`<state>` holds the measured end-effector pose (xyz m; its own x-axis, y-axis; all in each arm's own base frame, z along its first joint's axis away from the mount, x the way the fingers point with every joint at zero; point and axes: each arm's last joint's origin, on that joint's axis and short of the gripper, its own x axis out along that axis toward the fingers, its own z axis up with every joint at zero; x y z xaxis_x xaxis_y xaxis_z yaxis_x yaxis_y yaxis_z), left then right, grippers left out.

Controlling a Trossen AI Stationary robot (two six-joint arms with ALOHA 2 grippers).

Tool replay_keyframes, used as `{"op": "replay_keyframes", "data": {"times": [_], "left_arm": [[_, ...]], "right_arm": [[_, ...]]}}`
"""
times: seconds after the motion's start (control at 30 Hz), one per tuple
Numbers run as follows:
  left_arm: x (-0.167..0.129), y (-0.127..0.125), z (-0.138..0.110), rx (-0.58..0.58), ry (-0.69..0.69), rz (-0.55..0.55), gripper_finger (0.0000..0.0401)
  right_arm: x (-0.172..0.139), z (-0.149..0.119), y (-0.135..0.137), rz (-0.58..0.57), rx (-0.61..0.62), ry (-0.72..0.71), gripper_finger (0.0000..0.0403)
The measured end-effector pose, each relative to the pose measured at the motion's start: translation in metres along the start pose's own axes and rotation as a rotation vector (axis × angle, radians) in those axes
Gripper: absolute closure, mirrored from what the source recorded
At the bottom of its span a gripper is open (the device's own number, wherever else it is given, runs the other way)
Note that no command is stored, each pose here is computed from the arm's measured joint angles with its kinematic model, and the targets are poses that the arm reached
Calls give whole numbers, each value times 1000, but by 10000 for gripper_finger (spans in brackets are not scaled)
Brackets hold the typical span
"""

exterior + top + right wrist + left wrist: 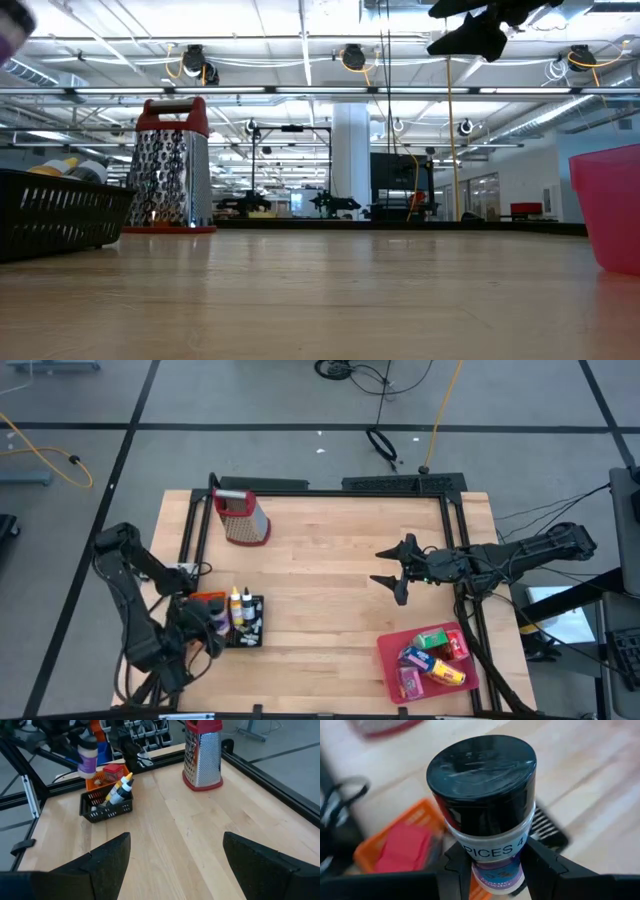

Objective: Pick & Place Kitchen Items
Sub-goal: Put the purple spice bottle into the orange bin

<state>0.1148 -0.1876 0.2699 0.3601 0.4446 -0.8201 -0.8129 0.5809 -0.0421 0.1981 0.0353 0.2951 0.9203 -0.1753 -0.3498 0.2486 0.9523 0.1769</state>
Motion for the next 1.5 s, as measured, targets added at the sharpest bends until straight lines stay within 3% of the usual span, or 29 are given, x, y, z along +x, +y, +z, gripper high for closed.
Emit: {"op": "replay_keyframes", "data": {"times": [0.13, 0.27, 0.6, 0.97, 1.2, 1.5], "left_arm": [[10, 13, -17, -64, 73, 105, 272], [21, 27, -29, -100, 63, 174, 272], [44, 40, -46, -110, 60, 191, 272], [61, 53, -47, -60, -11, 254, 272], [71, 57, -46, -37, -104, 203, 272], [79, 60, -49, -38, -115, 197, 272]], "right_arm": [[0, 0, 0, 0, 12, 1, 94], [0, 0, 0, 0, 14, 0, 94], [2, 0, 1, -3, 40, 1, 94], [2, 3, 2, 9, 44, -35, 94], [2, 3, 2, 8, 37, -34, 94], [2, 3, 2, 7, 32, -34, 94]]}}
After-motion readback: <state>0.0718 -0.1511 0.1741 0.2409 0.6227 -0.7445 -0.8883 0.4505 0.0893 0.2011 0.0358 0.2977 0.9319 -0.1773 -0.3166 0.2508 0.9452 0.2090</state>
